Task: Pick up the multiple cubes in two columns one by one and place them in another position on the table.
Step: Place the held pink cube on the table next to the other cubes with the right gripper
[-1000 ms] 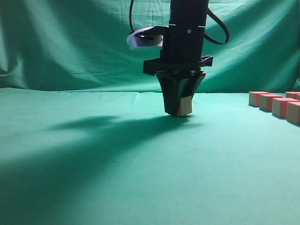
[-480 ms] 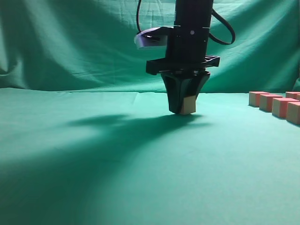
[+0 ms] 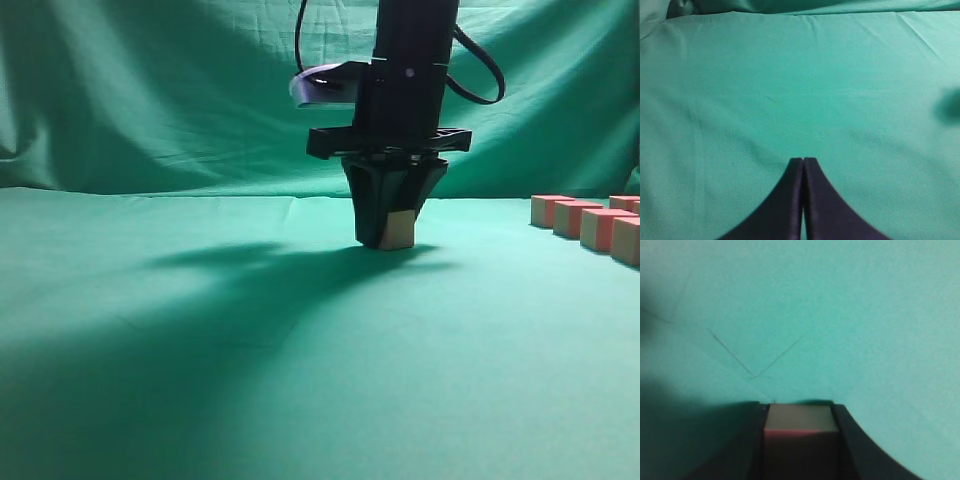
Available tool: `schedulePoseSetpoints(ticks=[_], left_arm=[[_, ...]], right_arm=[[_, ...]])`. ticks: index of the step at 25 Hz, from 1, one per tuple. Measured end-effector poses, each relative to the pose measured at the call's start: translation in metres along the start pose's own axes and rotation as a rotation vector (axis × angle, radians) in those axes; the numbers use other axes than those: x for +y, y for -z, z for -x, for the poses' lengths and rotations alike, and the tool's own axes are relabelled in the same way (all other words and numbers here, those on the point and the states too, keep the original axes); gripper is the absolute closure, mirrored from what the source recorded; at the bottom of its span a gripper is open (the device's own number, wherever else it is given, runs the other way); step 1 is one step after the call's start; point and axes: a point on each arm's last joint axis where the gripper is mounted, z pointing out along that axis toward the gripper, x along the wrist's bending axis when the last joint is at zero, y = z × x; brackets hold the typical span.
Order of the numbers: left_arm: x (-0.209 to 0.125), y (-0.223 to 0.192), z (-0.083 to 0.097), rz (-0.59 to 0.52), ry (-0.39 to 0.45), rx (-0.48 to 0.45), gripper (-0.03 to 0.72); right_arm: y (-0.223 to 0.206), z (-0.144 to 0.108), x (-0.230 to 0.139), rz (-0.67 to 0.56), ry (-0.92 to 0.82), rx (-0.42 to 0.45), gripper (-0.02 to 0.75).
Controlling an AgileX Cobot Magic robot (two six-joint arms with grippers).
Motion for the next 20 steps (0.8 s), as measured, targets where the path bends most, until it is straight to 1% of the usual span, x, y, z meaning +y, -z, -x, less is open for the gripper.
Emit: schedulePoseSetpoints(ticks=[20], left_arm=[[0.0000, 0.0000, 0.0000, 0.000, 0.000, 0.000, 0.688]], right_arm=[[-0.0009, -0.0004, 0.0000, -0.001, -0.001, 0.005, 0.482]])
